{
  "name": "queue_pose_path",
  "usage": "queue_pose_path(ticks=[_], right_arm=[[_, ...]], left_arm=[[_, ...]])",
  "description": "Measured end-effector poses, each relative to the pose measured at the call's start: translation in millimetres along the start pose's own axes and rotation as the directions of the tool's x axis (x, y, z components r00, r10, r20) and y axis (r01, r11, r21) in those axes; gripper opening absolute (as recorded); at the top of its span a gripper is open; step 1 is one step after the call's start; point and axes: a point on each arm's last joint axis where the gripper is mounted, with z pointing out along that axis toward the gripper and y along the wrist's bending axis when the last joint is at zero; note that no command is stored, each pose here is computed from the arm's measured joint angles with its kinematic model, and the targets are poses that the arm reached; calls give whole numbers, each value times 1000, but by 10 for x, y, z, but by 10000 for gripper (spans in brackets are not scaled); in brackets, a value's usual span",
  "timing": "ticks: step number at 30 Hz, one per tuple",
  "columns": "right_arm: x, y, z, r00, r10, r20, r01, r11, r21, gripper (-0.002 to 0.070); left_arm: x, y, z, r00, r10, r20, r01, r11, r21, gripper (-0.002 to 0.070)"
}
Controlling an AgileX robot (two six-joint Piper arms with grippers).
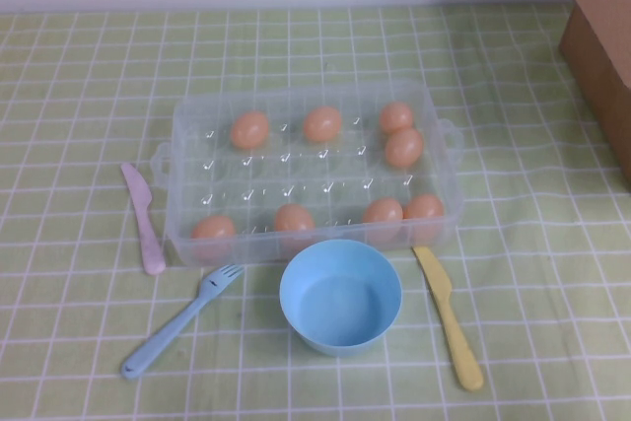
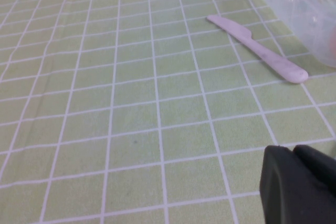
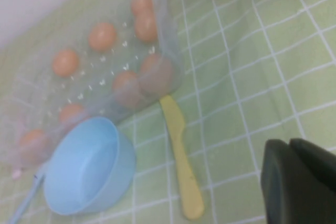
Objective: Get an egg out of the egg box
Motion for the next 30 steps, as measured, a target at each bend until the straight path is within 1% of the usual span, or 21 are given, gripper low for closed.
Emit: queue_pose_path(ticks=[3,5,9,12,14,16,17,21,26,27,30], right_arm=[[-269,160,65,987,-94,-132,106,990,89,-17],[-461,278,117,958,-183,-221,211,971,110,-17],[-903,571,271,877,-317,-360,364,929,69,-17],[-1179,727,430,817,-366,-446,427,903,41,-17],[-1311,807,562,767,-398,-504,474,880,26,-17],[-1406,902,739,698,-437,-568,532,847,2,-17],[-1429,945,819,671,-449,-590,552,834,-6,-17],[-1439,1190,1272,531,-514,-673,657,752,-57,-17],[-1284,1494,1844,353,-556,-753,737,661,-141,-17],[-1267,1570,1930,334,-572,-749,749,643,-157,-17],[-1180,1720,2242,293,-598,-746,766,614,-191,-17]], left_arm=[[0,0,0,1000,0,0,0,1000,0,-4],[0,0,0,1000,0,0,0,1000,0,-4],[0,0,0,1000,0,0,0,1000,0,-4],[0,0,0,1000,0,0,0,1000,0,-4],[0,0,0,1000,0,0,0,1000,0,-4],[0,0,0,1000,0,0,0,1000,0,-4],[0,0,0,1000,0,0,0,1000,0,-4],[0,0,0,1000,0,0,0,1000,0,-4],[0,0,0,1000,0,0,0,1000,0,-4],[0,0,0,1000,0,0,0,1000,0,-4],[0,0,0,1000,0,0,0,1000,0,-4]])
